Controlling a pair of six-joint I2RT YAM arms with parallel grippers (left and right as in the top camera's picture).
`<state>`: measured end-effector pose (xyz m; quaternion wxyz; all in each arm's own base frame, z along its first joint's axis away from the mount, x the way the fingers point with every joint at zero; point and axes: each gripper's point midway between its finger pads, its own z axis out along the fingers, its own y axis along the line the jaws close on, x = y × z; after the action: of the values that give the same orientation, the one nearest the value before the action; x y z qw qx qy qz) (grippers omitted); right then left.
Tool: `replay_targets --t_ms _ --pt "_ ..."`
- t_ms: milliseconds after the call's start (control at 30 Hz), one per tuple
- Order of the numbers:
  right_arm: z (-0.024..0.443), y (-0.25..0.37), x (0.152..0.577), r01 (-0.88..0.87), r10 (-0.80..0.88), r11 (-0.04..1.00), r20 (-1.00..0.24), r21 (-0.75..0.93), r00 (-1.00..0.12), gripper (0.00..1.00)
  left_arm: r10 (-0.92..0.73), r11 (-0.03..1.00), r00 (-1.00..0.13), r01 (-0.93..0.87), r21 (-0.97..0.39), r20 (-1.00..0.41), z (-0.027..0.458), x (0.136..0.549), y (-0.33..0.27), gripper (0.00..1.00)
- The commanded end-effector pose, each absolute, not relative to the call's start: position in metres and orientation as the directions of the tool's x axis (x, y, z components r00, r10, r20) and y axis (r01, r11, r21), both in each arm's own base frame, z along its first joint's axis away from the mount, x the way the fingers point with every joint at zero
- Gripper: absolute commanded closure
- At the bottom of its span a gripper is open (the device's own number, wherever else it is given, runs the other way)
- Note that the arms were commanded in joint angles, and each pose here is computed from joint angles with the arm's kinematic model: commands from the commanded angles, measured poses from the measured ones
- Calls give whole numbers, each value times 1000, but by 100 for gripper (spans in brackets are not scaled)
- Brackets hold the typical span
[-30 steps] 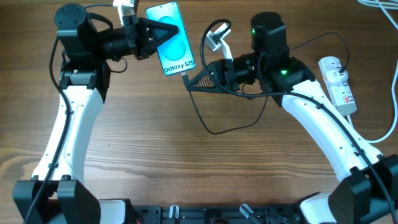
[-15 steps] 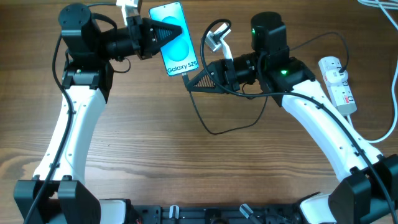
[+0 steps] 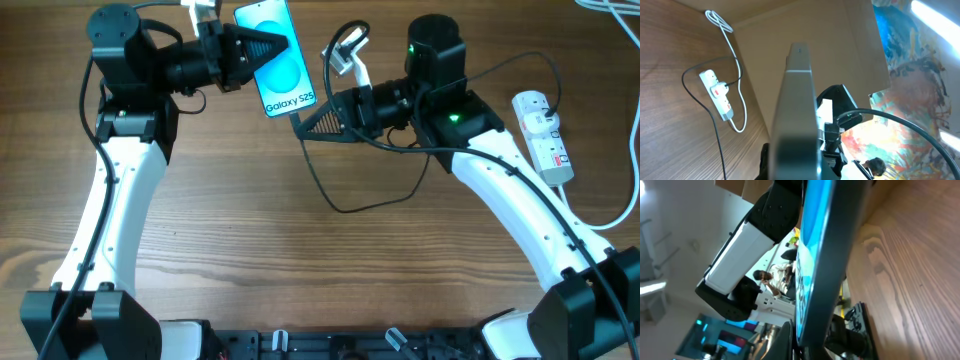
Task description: Plug charger to phone and switch on socket
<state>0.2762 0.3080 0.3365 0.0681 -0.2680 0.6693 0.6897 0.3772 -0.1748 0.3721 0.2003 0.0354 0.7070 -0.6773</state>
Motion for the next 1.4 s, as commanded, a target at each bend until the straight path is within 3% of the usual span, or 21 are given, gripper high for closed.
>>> replay_targets --t_ms 0,600,633,700,767,833,900,1033,1133,1367 --pt "348 310 293 -489 -173 -36 -487 872 -856 96 -54 25 -914 401 -916 -402 373 346 -185 96" --pt "350 312 309 -487 -98 14 -484 873 -870 95 80 -41 -883 461 -887 -463 370 318 -209 96" --pt "349 312 309 -487 -99 14 -483 873 -870 87 78 -40 -883 461 -887 -463 370 319 -208 96" --pt "349 312 308 -489 -101 12 -485 872 -869 51 76 -39 -883 461 -887 -463 370 319 -208 96" --pt "350 312 308 -489 -102 11 -486 872 -868 27 76 -39 -883 462 -886 -463 370 319 -208 96" --pt "350 312 308 -509 -102 9 -505 861 -857 9 76 -38 -884 461 -887 -462 369 320 -208 96" --pt "349 312 308 -537 -103 6 -533 844 -840 1 76 -38 -884 460 -887 -462 369 320 -208 96" --pt "349 311 303 -555 -125 -14 -553 831 -824 2 76 -38 -883 461 -887 -462 369 320 -208 96" --pt "350 310 294 -552 -164 -52 -552 832 -817 12 70 -39 -865 496 -867 -498 369 321 -208 96" --pt "349 310 292 -579 -170 -64 -581 812 -796 49 13 -2 -834 551 -834 -551 368 332 -208 96"
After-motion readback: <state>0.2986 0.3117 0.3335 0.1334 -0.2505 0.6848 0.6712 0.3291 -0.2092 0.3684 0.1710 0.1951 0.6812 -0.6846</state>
